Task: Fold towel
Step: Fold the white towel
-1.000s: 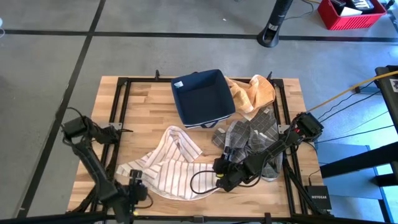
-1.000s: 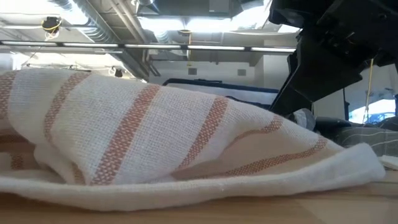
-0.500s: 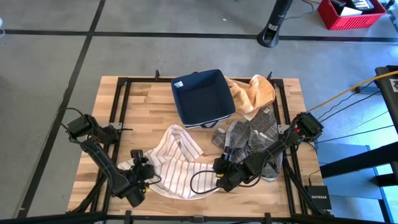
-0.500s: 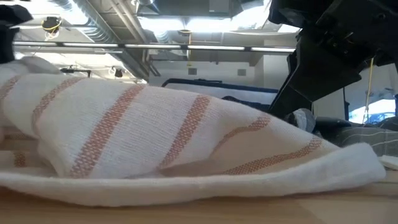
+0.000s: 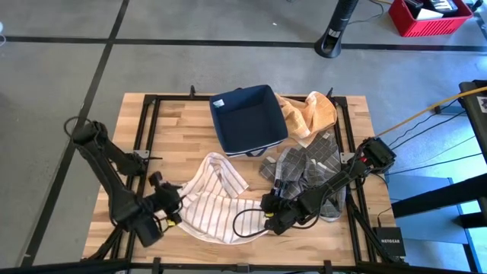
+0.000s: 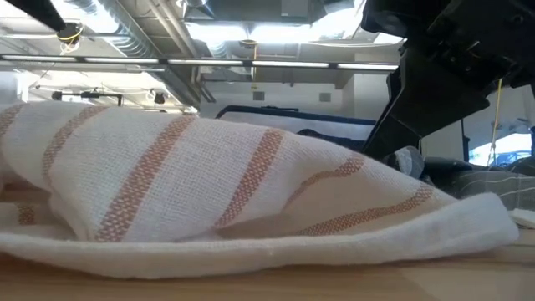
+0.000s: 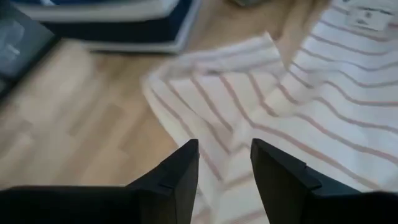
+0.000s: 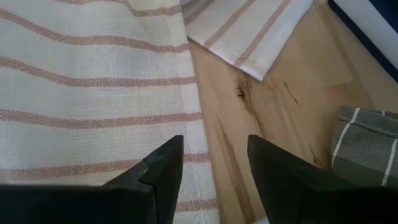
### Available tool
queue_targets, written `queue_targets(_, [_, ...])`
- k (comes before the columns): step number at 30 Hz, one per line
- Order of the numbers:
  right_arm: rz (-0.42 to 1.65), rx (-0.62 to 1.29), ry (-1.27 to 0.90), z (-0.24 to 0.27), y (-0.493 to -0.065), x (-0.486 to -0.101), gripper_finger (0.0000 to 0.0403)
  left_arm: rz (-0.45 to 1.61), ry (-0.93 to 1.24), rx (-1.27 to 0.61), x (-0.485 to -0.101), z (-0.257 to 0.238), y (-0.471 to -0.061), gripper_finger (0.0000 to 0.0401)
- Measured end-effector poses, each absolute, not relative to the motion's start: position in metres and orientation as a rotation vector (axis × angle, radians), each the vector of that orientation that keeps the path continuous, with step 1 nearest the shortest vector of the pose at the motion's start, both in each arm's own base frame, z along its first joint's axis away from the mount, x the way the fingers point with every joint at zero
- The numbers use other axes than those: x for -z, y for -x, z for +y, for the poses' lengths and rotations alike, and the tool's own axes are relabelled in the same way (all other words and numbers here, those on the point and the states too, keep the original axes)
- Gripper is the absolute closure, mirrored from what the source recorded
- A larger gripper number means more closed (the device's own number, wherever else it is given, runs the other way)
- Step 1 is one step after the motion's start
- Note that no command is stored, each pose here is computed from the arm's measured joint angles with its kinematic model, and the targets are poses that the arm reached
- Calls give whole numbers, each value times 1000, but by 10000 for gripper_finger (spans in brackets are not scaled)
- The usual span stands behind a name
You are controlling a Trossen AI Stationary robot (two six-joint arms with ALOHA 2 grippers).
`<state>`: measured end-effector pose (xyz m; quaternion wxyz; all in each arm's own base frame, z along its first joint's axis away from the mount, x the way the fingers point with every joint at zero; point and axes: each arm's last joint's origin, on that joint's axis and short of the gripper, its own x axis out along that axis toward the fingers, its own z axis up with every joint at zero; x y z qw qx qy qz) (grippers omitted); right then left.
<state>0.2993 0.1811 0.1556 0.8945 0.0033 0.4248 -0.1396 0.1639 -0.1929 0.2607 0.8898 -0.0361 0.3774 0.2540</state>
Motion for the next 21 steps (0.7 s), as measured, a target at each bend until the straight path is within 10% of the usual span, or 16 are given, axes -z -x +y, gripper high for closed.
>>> queue_targets(10, [883,285,-9,181,-299,-156,221,1008,156,-186,-210,-235,-162,263])
queue_targets(21, [883,285,-10,181,-299,-156,221,948,381,-507,-165,-218,-162,263])
